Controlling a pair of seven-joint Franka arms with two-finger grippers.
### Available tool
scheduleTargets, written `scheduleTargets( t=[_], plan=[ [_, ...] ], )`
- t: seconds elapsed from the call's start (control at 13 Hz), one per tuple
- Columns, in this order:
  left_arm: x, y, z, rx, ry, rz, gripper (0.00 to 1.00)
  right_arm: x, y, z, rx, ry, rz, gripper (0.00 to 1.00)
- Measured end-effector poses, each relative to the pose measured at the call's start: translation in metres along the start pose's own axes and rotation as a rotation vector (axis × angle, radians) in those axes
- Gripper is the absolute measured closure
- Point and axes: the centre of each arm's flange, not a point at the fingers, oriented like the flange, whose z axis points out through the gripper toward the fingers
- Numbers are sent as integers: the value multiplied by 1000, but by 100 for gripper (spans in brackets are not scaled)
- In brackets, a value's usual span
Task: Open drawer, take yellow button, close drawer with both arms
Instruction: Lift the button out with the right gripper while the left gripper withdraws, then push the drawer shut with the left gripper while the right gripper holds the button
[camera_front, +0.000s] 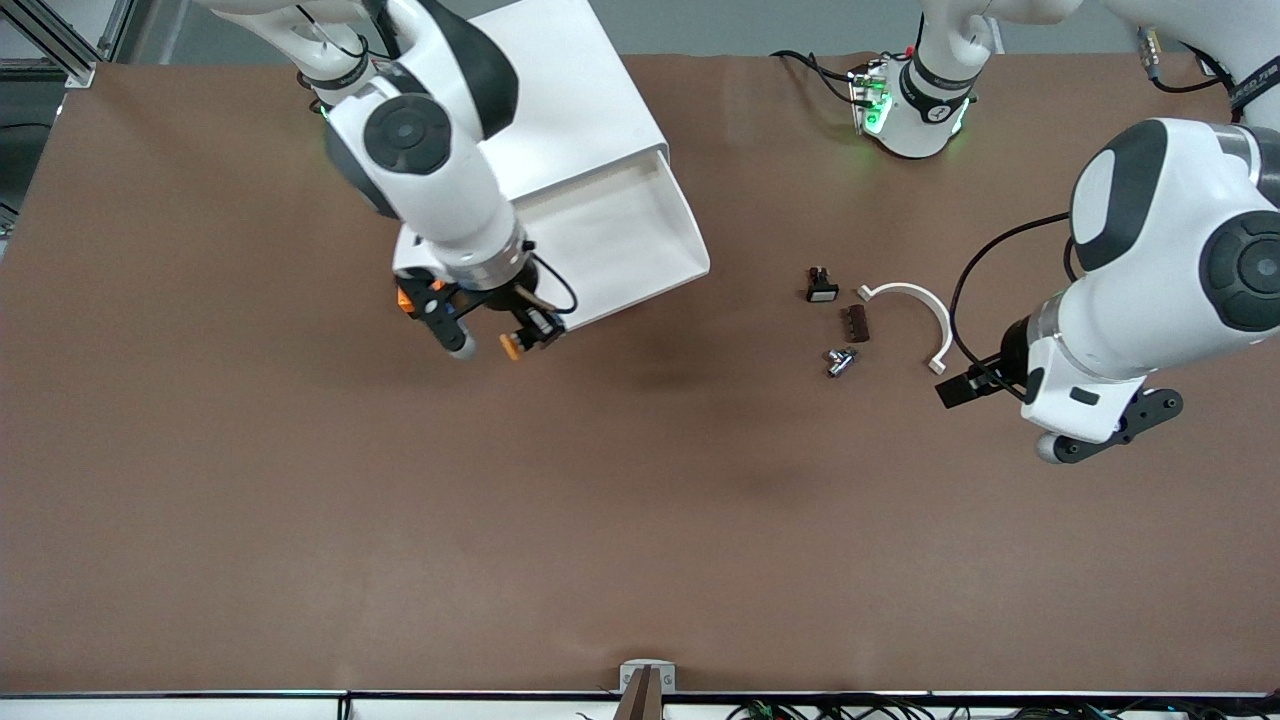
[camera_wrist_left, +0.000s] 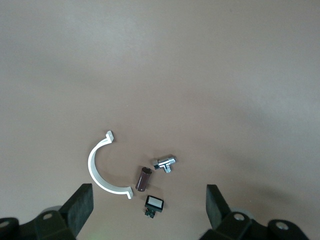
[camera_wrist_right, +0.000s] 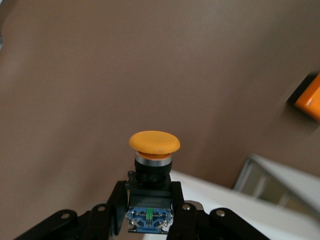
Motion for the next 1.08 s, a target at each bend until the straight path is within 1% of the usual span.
scheduleTargets(
  t=[0.08, 0.23, 0.31, 0.46, 0.54, 0.62, 0.77, 0.92, 1.0, 1.08],
  plan=[
    [-4, 8, 3, 2, 0, 13, 0, 24, 8, 3, -30, 6, -82, 59],
    [-9, 25, 11, -4, 14, 38, 0, 74, 25, 11, -60, 9, -224, 59],
    [-11, 31, 16, -3, 15, 47, 0, 101, 36, 15, -62, -9, -280, 59],
    [-13, 38, 22, -6, 19, 57, 0, 165, 66, 23, -47, -57, -387, 59],
    [-11, 39, 25, -14, 30, 60, 0, 196, 85, 26, -40, -66, -436, 59],
    [-9, 40, 28, -23, 42, 67, 0, 224, 102, 29, -36, -58, -480, 59],
    [-13, 53, 45, -42, 56, 95, 0, 266, 129, 39, -35, -27, -559, 59],
    [-26, 78, 75, -78, 81, 138, 0, 301, 151, 60, -45, -7, -618, 59],
    [-35, 88, 92, -95, 90, 156, 0, 315, 160, 75, -49, -9, -638, 59],
    [-47, 100, 104, -111, 91, 158, 0, 327, 169, 92, -37, -28, -648, 59]
  ],
)
